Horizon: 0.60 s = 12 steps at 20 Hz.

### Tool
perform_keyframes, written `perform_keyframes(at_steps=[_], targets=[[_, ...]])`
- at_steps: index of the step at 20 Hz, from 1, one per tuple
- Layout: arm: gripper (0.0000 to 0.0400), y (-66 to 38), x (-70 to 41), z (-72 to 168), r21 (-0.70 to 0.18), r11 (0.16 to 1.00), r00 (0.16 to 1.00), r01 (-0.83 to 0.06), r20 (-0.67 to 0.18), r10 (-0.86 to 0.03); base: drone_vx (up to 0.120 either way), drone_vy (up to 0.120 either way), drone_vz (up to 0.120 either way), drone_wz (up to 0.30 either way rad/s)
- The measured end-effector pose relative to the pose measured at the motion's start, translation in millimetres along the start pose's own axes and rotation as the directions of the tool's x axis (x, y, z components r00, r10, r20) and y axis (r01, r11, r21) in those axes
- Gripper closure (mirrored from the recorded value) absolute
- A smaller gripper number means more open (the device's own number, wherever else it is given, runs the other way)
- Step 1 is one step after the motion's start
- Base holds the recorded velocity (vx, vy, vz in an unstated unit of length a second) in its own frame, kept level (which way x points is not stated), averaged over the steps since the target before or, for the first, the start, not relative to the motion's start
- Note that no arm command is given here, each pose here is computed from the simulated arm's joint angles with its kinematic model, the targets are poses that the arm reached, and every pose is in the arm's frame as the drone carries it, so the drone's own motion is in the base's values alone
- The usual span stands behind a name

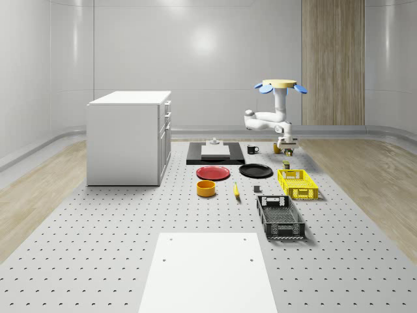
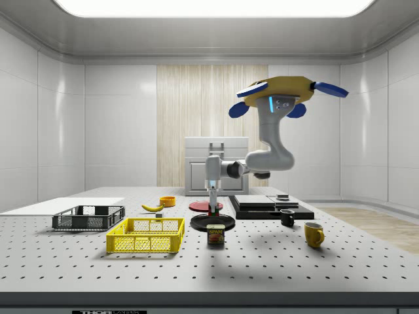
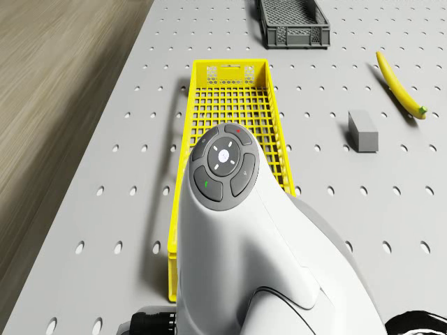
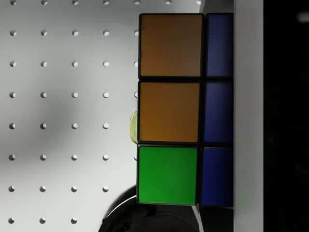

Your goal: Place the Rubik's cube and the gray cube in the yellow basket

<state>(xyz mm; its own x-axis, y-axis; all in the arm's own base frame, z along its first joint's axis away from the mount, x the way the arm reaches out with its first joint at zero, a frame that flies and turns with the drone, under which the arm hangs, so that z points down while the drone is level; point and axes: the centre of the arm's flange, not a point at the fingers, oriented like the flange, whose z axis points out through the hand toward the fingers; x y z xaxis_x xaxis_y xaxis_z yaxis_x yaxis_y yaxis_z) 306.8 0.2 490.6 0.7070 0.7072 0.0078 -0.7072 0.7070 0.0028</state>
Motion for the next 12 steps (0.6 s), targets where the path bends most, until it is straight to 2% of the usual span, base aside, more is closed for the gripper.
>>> perform_keyframes(at_steps=[12], targets=[[0.008, 0.0, 0.0, 0.0, 0.0, 1.0, 1.0, 0.0, 0.0, 0.0, 0.12, 0.0, 0.0, 0.0]])
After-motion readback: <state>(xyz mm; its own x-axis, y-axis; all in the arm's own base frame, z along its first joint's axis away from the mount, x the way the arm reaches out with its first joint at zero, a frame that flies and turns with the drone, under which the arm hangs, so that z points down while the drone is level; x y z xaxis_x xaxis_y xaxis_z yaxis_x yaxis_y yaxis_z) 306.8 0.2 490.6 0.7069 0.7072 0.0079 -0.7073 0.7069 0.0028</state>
